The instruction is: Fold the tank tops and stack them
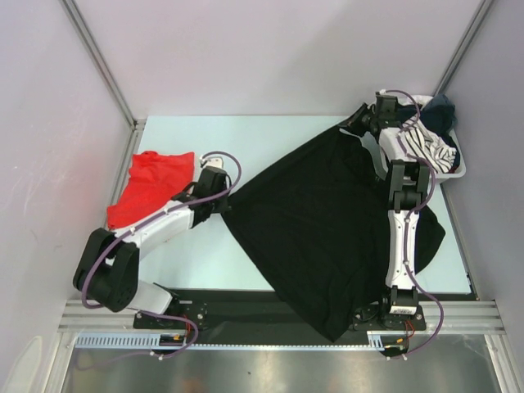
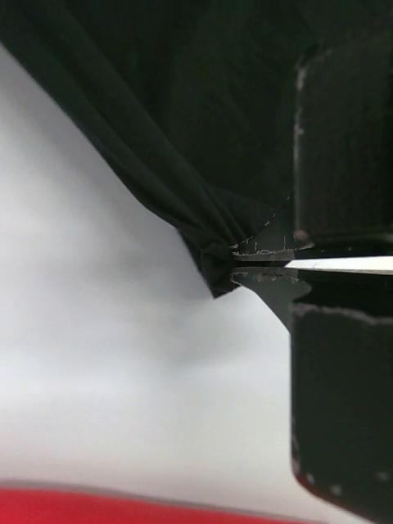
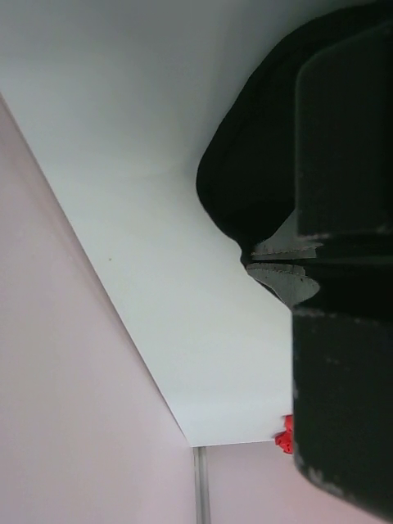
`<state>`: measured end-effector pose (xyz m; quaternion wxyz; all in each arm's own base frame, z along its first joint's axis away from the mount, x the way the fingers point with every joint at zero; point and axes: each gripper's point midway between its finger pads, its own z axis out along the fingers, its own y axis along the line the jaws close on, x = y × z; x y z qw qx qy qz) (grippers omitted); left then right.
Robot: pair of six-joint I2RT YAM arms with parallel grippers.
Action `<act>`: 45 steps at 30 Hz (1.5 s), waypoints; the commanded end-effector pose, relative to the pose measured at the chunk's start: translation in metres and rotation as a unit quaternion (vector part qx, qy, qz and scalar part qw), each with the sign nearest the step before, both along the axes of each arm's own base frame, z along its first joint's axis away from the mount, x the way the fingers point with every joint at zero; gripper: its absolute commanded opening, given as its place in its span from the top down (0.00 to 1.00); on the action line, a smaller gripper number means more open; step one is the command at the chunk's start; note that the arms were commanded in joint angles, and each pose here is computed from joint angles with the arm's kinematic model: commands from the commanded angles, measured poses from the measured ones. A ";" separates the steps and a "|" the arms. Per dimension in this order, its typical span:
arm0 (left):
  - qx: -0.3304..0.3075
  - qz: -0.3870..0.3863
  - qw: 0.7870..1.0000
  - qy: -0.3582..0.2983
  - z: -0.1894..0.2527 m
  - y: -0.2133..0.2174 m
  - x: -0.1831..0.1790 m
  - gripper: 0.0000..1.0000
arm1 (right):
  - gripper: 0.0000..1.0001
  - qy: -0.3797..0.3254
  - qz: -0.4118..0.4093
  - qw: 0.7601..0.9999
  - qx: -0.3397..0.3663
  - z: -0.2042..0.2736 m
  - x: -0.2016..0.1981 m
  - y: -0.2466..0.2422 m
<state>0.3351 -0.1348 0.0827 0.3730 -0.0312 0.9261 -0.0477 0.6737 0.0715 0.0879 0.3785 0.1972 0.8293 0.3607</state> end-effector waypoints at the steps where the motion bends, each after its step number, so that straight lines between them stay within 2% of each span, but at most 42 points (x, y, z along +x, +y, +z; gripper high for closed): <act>1: 0.014 -0.002 0.999 -0.031 0.011 -0.005 -0.009 1.00 | 1.00 -0.058 -0.012 0.998 -0.002 0.067 0.000 -0.019; 9: 0.016 -0.042 0.998 -0.040 0.001 -0.040 -0.037 1.00 | 1.00 -0.042 -0.023 0.999 -0.021 0.060 -0.018 -0.030; 16: 0.028 -0.062 0.997 -0.040 -0.005 -0.057 -0.049 1.00 | 1.00 -0.036 -0.029 0.990 -0.132 0.057 -0.027 -0.034; 20: 0.026 -0.075 0.996 -0.040 -0.006 -0.065 -0.053 1.00 | 1.00 -0.029 -0.038 0.975 -0.217 0.055 -0.032 -0.038; 24: 0.031 -0.086 0.995 -0.045 -0.006 -0.071 -0.058 1.00 | 1.00 -0.023 -0.058 0.963 -0.261 0.057 -0.038 -0.045; 35: 0.030 -0.118 0.991 -0.046 -0.011 -0.087 -0.084 1.00 | 1.00 -0.038 -0.092 0.968 -0.230 0.066 -0.062 -0.056; 41: 0.031 -0.128 0.990 -0.045 -0.014 -0.093 -0.100 1.00 | 1.00 -0.022 -0.108 0.966 -0.234 0.055 -0.086 -0.063; 45: 0.018 -0.141 0.989 -0.050 -0.008 -0.102 -0.111 1.00 | 1.00 -0.040 -0.122 0.965 -0.229 0.066 -0.098 -0.068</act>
